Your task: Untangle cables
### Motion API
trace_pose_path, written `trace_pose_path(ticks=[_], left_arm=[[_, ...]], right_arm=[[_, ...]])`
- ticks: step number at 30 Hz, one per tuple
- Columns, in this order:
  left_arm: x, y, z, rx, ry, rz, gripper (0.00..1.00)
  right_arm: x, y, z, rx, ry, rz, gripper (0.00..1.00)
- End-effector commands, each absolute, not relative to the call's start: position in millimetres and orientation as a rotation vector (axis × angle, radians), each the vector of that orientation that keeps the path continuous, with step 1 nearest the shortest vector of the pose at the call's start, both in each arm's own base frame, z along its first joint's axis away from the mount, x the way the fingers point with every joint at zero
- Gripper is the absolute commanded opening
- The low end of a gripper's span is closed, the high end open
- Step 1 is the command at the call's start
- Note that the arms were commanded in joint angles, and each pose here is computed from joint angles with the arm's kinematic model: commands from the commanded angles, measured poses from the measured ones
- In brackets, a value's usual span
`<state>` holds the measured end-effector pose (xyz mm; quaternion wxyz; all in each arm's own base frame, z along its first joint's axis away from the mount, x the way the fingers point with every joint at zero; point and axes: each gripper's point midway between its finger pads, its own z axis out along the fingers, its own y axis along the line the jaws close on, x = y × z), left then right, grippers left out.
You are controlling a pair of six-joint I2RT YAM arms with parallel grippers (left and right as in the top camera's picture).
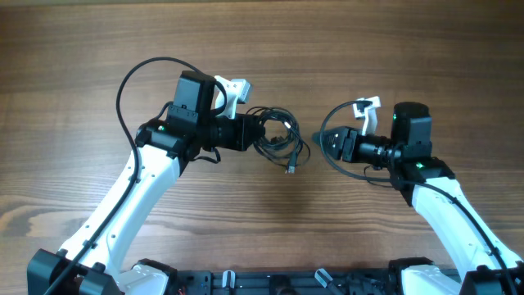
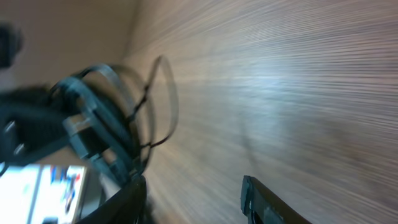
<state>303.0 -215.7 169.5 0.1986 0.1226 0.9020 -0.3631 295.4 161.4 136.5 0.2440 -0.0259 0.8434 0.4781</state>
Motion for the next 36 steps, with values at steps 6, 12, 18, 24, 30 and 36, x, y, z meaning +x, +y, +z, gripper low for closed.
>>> trace_pose_path(ticks=[6, 12, 18, 24, 30, 36], left_arm=[[293, -232, 155, 0.377, 2.577, -0.96, 0.04], [290, -238, 145, 0.407, 2.596, -0.836, 0.04], [299, -211, 129, 0.3, 2.653, -0.61, 0.04], [301, -206, 128, 0.252, 2.66, -0.572, 0.04], [301, -205, 128, 0.251, 2.661, -0.571, 0.04], [301, -206, 128, 0.254, 2.661, -0.576, 0.04]], right_arm=[[275, 192, 146, -0.33, 2.252, 1.366, 0.48], [284, 185, 101, -0.196, 2.448, 0.973, 0.15], [283, 109, 52, 0.358, 2.643, 0.454, 0.31], [279, 94, 46, 0.462, 2.649, 0.363, 0.3], [257, 41, 34, 0.718, 2.638, -0.015, 0.5], [282, 135, 62, -0.007, 2.613, 0.587, 0.83]])
